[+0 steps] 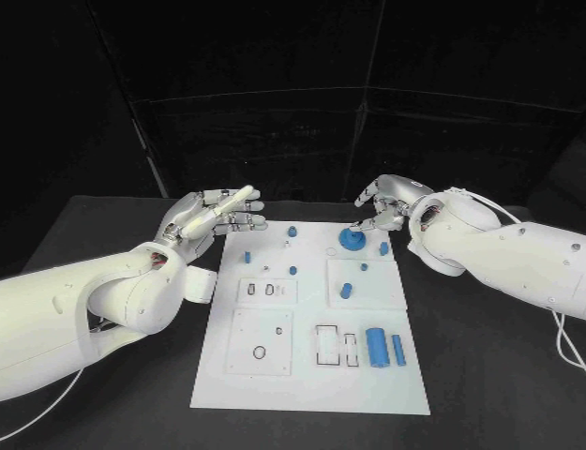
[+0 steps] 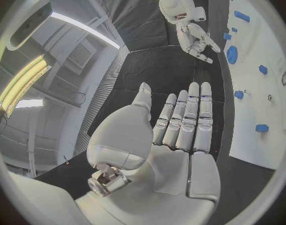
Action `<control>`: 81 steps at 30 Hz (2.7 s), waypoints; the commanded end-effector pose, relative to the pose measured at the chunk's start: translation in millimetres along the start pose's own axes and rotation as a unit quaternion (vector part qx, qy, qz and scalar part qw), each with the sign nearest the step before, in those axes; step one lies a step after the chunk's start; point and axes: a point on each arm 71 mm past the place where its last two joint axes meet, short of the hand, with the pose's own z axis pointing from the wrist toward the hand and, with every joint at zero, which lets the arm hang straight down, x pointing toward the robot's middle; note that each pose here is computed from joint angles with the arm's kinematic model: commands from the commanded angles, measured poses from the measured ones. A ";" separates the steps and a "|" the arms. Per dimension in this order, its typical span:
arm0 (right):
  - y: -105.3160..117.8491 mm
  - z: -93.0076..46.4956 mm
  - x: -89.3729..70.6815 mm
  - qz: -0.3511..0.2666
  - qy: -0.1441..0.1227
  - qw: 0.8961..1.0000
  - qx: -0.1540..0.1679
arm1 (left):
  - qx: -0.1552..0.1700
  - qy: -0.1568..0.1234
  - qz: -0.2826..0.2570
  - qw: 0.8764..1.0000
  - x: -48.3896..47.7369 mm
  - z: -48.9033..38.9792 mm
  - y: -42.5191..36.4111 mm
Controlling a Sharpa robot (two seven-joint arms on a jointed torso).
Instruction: Assemble the parts on the task board
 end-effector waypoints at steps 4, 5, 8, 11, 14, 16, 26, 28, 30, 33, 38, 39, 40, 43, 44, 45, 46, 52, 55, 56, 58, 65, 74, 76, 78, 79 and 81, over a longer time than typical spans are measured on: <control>-3.4 3.9 5.9 0.018 0.043 0.999 0.016 | 0.003 0.009 -0.005 1.000 2.6 2.0 -0.5; -3.5 4.8 6.8 0.016 0.047 0.999 0.017 | 0.003 0.009 -0.006 1.000 2.9 2.3 -0.4; -2.3 7.5 10.0 0.002 0.061 0.998 0.017 | 0.002 0.010 -0.006 1.000 3.2 2.9 0.0; -1.0 9.6 12.5 -0.009 0.071 0.997 0.017 | 0.002 0.010 -0.006 1.000 3.3 3.4 0.3; 0.3 11.2 14.8 -0.016 0.080 0.997 0.016 | 0.002 0.010 -0.007 1.000 3.5 3.8 0.4; 0.7 11.7 15.8 -0.018 0.085 0.996 0.016 | 0.002 0.011 -0.007 1.000 3.5 3.8 0.4; 0.5 12.7 18.9 -0.030 0.102 0.994 0.015 | 0.003 0.012 -0.007 1.000 3.1 4.0 0.4; 1.0 12.6 19.7 -0.032 0.106 0.994 0.014 | 0.003 0.011 -0.007 1.000 2.9 4.1 0.5; 1.5 12.7 20.4 -0.034 0.109 0.993 0.012 | 0.003 0.011 -0.007 1.000 2.8 4.2 0.5; 1.6 13.2 21.1 -0.034 0.112 0.993 0.011 | 0.002 0.012 -0.007 1.000 2.9 4.2 0.6; 0.0 14.2 21.6 -0.035 0.113 0.993 0.012 | 0.002 0.012 -0.008 1.000 2.7 4.3 0.7; -0.1 14.4 21.7 -0.036 0.114 0.993 0.013 | 0.002 0.012 -0.008 1.000 2.6 4.4 0.8; -0.1 14.5 21.9 -0.036 0.114 0.993 0.012 | 0.002 0.012 -0.008 1.000 2.5 4.4 0.8; 0.4 15.0 22.5 -0.036 0.116 0.993 0.011 | 0.001 0.012 -0.008 1.000 2.4 4.6 0.9; 0.7 15.2 22.8 -0.036 0.116 0.993 0.011 | 0.001 0.012 -0.008 1.000 2.5 4.6 0.9; 0.9 15.4 23.0 -0.036 0.117 0.992 0.011 | 0.001 0.012 -0.008 1.000 2.6 4.7 1.0; 1.1 15.5 23.2 -0.036 0.117 0.992 0.011 | 0.001 0.012 -0.008 1.000 2.7 4.8 1.0; 1.8 16.6 24.4 -0.037 0.119 0.992 0.011 | 0.001 0.013 -0.008 1.000 2.8 5.1 1.2; 2.3 17.2 25.3 -0.038 0.121 0.992 0.011 | 0.001 0.013 -0.008 1.000 2.8 5.1 1.2; 2.4 17.3 25.5 -0.038 0.120 0.992 0.011 | 0.001 0.013 -0.008 1.000 2.8 5.1 1.2; 2.5 17.5 25.6 -0.038 0.118 0.992 0.011 | 0.001 0.013 -0.008 1.000 2.8 5.1 1.3; 4.0 17.8 23.2 -0.040 0.095 0.995 0.004 | 0.000 0.013 -0.008 1.000 2.8 5.1 1.3; 20.1 14.1 16.4 -0.039 0.023 0.998 -0.044 | 0.000 0.013 -0.008 1.000 2.4 5.0 1.3; 25.3 12.3 15.6 -0.037 0.012 0.998 -0.055 | 0.000 0.013 -0.008 1.000 2.4 5.1 1.3; 32.5 9.8 15.3 -0.033 0.005 0.997 -0.069 | 0.000 0.013 -0.008 1.000 2.3 5.1 1.3; 36.8 8.3 15.5 -0.032 0.003 0.997 -0.076 | 0.000 0.013 -0.008 1.000 2.3 5.1 1.3; 44.2 6.1 16.3 -0.030 0.002 0.996 -0.087 | 0.000 0.013 -0.008 1.000 2.4 5.1 1.4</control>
